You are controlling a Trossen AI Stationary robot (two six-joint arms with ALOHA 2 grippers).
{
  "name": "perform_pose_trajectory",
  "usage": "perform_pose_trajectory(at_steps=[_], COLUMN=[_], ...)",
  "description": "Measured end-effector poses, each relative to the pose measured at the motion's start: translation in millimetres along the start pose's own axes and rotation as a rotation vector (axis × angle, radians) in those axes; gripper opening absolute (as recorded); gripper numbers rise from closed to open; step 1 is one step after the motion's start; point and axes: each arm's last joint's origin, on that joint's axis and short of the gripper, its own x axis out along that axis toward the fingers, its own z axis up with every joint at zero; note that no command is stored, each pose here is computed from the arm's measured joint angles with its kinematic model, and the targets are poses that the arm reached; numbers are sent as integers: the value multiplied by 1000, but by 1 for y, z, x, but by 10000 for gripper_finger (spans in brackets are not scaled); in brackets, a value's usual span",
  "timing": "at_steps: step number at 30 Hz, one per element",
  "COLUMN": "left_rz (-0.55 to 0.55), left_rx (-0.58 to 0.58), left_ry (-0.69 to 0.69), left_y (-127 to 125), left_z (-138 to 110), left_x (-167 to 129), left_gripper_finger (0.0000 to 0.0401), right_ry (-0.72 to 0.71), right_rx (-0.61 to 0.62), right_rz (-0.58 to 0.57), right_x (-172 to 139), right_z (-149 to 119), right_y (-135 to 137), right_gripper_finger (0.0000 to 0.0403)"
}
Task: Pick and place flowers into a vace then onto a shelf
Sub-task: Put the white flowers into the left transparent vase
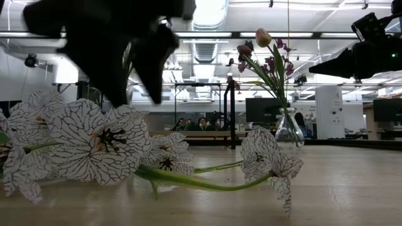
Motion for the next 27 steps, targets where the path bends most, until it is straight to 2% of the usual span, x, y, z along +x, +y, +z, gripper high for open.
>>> perform_pose_trajectory(at_steps=[7,10,17,22,27], left_rz=[3,0,-9,-8,-12], left_rx=[24,30,201,213,221], left_ry=[65,49,4,7,-55], left_y=[-4,-6,-10,-11,-14], left_z=[-15,-18,-18,-21,-20], left_x=[19,26,34,38,45], left_gripper_finger=[330,330,329,329,329], right_ry=[0,0,0,1,1], right_rx=[0,0,0,0,0], right_rz=[0,0,0,0,0], right_x=[0,0,0,0,0], right_z=[0,0,0,0,0], right_y=[0,0,0,0,0], right_gripper_finger=[68,68,68,68,68])
